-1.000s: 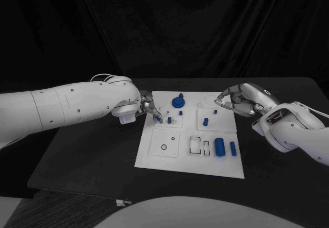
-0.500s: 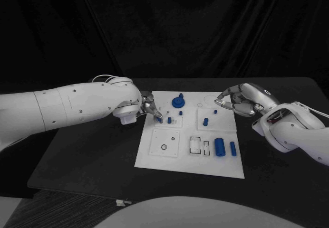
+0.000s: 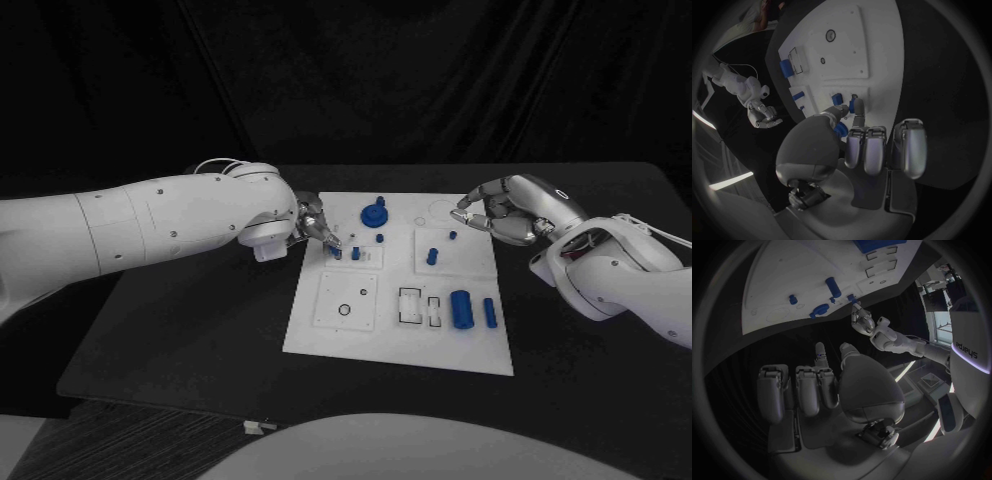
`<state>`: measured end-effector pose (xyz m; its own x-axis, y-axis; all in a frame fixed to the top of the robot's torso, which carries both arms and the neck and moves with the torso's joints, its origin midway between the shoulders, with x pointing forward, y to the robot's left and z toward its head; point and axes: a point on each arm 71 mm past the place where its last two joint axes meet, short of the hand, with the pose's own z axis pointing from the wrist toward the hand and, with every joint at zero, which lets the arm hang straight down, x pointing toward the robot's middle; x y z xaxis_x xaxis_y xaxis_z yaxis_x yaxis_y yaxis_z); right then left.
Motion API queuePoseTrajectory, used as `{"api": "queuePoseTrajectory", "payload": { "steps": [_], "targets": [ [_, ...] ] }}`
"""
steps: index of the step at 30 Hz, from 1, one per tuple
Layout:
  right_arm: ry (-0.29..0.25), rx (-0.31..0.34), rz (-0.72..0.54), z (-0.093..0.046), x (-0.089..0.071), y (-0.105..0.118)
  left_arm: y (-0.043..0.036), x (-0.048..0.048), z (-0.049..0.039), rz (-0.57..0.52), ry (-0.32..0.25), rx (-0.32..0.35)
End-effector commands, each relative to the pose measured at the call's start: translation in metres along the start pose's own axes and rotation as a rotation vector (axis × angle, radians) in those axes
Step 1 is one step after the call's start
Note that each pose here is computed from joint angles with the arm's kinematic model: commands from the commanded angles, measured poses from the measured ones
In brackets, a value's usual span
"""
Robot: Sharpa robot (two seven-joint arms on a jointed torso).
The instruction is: Assemble the parts on the task board
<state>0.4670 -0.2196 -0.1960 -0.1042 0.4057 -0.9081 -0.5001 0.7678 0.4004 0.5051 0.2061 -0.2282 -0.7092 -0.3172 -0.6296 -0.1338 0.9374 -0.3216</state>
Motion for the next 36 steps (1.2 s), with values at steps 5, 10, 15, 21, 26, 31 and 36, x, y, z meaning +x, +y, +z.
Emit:
{"api": "queuePoseTrajectory", "payload": {
  "steps": [5, 10, 15, 21, 26, 31, 36],
  "targets": [
    [-0.016, 0.003, -0.005, -0.0002, -0.0004, -0.0005, -0.0024, 0.004, 0.0024, 0.004, 0.02, 0.029],
    [-0.015, 0.004, -0.006, -0.0003, -0.0005, -0.001, -0.002, 0.0053, 0.0029, 0.004, 0.024, 0.031],
    [-0.015, 0.004, -0.006, 0.0, -0.0003, -0.0012, -0.0016, 0.0058, 0.0033, 0.004, 0.025, 0.032],
    [-0.015, 0.003, -0.006, 0.0003, 0.0, -0.0008, -0.0013, 0.0057, 0.0041, 0.0, 0.02, 0.031],
    [-0.015, 0.003, -0.006, 0.0, -0.0001, -0.001, -0.001, 0.0049, 0.0048, 0.008, 0.011, 0.031],
    [-0.015, 0.004, -0.006, -0.0002, -0.0002, -0.0013, -0.0011, 0.0043, 0.0053, 0.028, -0.001, 0.034],
    [-0.015, 0.004, -0.006, 0.0, -0.0001, -0.0012, -0.002, 0.0051, 0.0055, 0.037, 0.0, 0.036]
  ]
}}
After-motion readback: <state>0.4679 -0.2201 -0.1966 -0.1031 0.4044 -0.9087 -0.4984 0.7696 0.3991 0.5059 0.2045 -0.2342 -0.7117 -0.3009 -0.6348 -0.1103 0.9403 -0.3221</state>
